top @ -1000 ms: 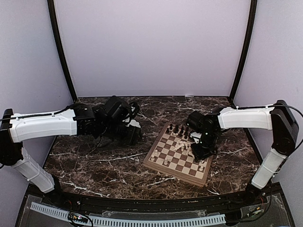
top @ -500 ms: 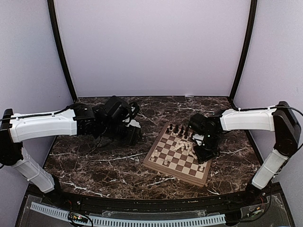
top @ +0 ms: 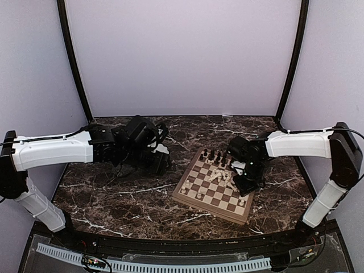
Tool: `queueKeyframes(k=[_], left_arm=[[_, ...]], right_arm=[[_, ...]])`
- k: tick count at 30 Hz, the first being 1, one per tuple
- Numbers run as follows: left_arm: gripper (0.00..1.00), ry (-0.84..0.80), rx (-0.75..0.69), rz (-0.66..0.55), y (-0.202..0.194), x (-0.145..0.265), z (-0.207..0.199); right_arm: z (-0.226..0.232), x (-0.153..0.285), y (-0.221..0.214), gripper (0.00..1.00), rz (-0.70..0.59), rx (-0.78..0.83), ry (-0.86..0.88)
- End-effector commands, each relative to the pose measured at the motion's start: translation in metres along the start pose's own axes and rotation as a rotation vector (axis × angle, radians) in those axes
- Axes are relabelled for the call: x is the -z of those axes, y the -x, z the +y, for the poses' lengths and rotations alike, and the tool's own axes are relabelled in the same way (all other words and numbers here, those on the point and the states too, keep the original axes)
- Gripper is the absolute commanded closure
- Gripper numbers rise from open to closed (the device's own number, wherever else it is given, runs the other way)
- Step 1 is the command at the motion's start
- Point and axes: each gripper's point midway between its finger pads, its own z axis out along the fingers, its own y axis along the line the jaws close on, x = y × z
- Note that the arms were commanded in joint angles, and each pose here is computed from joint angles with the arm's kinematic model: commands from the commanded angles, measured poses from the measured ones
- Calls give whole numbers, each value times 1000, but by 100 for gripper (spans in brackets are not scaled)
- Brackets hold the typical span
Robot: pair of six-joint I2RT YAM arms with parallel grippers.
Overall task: Set up the chess pieces on the board
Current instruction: Pick up the pawn from the chessboard, then pass from the right arm to the left
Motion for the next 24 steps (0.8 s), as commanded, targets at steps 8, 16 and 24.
queueKeyframes(k=[8, 16, 24], left_arm=[[39, -233, -118, -25, 53, 11, -54], [43, -637, -87, 125, 72, 11, -113], [47, -889, -17, 194, 73, 15, -147]], right_arm=[[31, 108, 48, 92, -403, 122, 186], [77, 175, 68, 92, -675, 287, 320], [112, 200, 64, 91, -757, 410, 389]])
